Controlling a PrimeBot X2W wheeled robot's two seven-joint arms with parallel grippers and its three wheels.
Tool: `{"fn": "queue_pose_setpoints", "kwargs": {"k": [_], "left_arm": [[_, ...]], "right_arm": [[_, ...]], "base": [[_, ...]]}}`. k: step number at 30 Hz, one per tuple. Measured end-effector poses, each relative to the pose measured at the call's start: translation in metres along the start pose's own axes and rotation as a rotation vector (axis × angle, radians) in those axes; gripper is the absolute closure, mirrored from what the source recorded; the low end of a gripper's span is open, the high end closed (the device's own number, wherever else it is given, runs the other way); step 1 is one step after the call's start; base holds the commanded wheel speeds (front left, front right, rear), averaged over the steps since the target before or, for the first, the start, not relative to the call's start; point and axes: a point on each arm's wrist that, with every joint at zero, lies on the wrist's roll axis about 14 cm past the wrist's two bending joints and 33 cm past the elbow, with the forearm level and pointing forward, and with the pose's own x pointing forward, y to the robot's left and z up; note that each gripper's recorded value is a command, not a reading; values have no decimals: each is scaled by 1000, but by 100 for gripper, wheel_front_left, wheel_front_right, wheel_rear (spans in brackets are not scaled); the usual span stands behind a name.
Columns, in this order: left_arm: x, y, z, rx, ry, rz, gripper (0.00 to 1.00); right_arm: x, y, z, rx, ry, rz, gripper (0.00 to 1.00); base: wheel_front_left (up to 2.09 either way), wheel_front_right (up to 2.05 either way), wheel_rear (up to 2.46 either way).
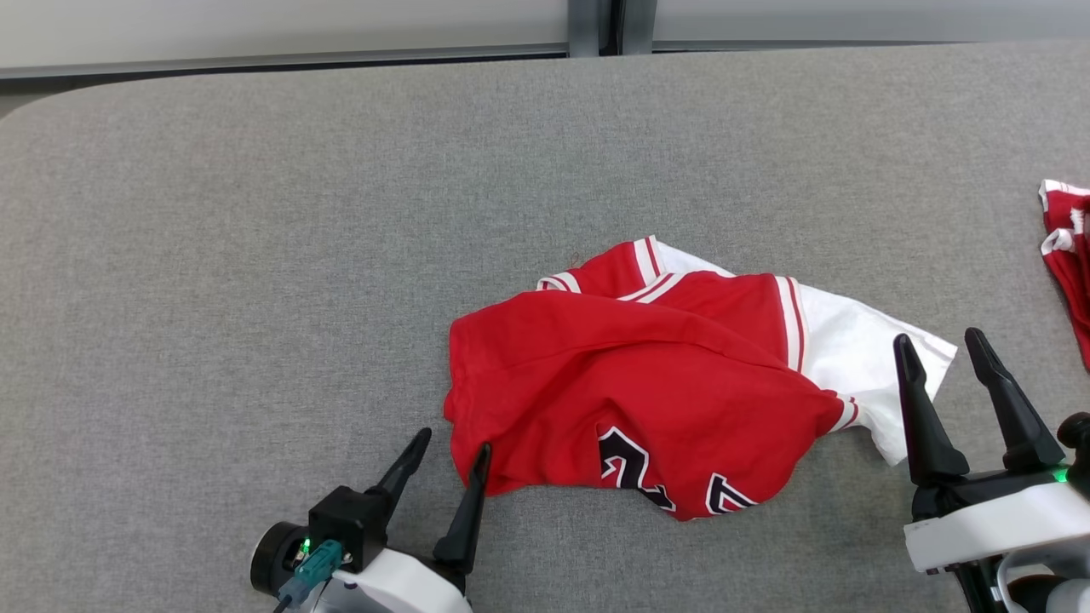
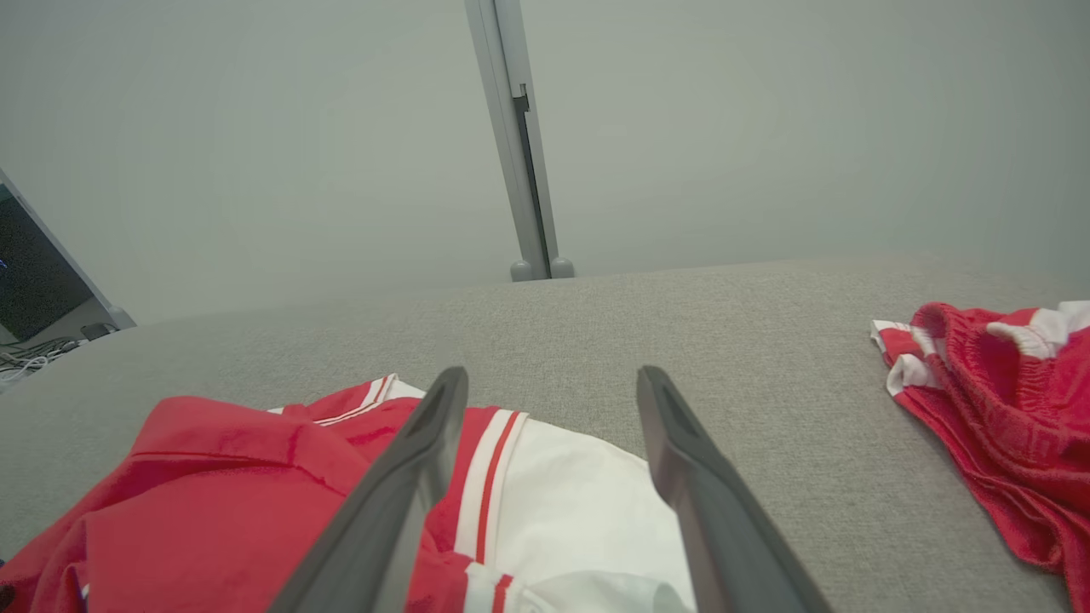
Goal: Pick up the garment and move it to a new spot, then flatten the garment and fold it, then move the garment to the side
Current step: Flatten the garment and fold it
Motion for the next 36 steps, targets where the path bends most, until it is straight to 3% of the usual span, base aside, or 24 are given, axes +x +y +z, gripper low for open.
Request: {"fn": "queue_pose_setpoints", "kwargs": {"k": [10, 20, 36], "left_arm": [[-8, 20, 64, -74, -242, 109, 0], [-31, 56, 129, 3, -445, 228, 0], [-38, 68, 122, 49, -420, 245, 0]], "right_arm": [[-13, 3, 24, -34, -57, -3, 0], [-31, 6, 34, -69, -72, -5, 0], [-39, 9, 35, -64, -70, -3, 0]], "base": [[0, 0, 0], [0, 0, 0], [0, 0, 0]]}}
